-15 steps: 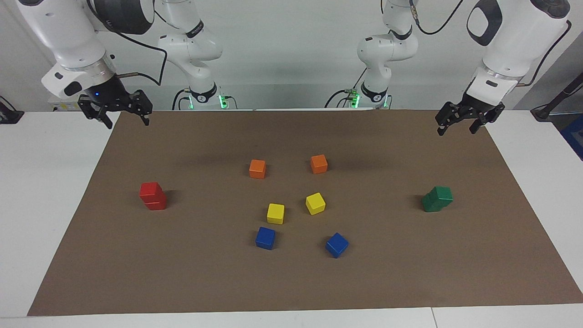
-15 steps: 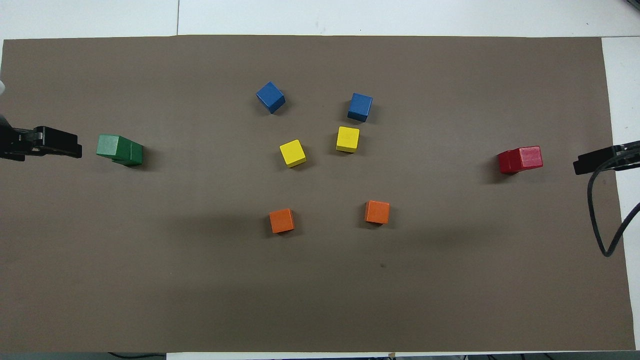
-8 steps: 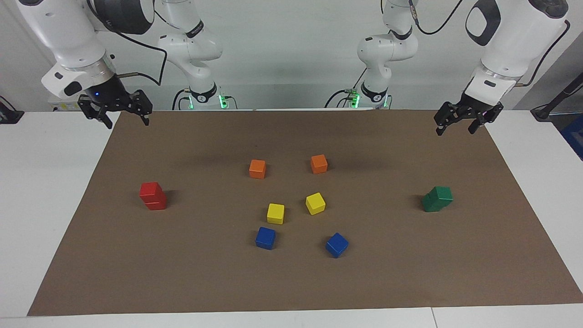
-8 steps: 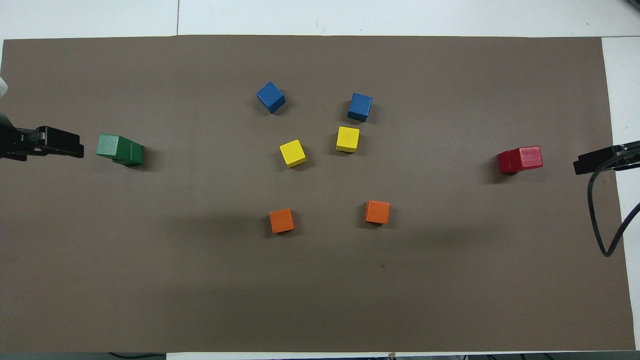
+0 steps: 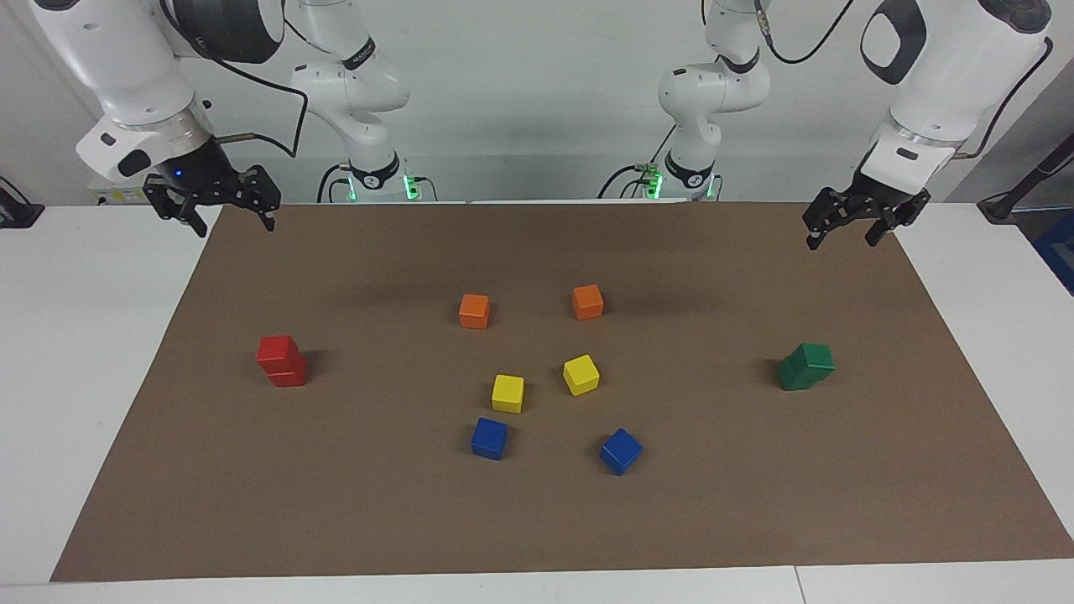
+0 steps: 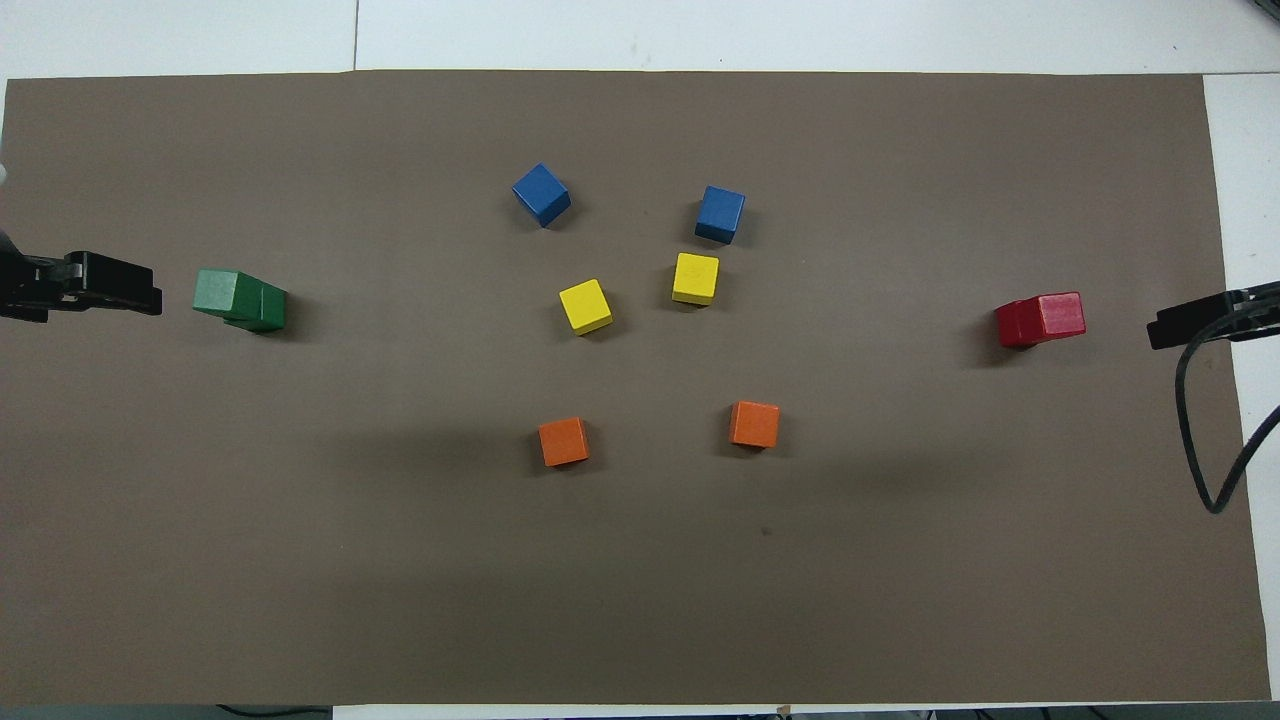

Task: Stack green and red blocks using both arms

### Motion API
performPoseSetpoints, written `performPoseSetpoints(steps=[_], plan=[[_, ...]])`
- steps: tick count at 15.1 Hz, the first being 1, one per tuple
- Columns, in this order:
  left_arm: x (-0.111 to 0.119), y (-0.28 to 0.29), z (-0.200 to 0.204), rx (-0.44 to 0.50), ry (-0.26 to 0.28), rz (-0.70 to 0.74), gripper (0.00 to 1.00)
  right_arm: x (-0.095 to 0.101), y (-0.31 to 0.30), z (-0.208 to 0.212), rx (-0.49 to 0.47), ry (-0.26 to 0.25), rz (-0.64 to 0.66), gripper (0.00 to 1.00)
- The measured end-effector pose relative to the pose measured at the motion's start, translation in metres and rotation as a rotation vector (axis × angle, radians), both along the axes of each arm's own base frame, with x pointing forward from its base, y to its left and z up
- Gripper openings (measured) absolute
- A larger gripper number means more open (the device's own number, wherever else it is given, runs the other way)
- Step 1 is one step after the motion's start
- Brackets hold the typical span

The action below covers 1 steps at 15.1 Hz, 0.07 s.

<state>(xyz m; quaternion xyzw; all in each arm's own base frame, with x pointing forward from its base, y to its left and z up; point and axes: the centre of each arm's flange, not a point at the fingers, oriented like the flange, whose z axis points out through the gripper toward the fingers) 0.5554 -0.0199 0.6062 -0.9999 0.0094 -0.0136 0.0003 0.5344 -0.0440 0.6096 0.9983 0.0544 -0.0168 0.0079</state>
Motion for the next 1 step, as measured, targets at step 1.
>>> performPoseSetpoints(steps=[1], plan=[[0.0,0.0,0.0,0.0,0.0,0.0,1.0,0.0,0.0,0.0,0.0,0.0,0.0,1.0]])
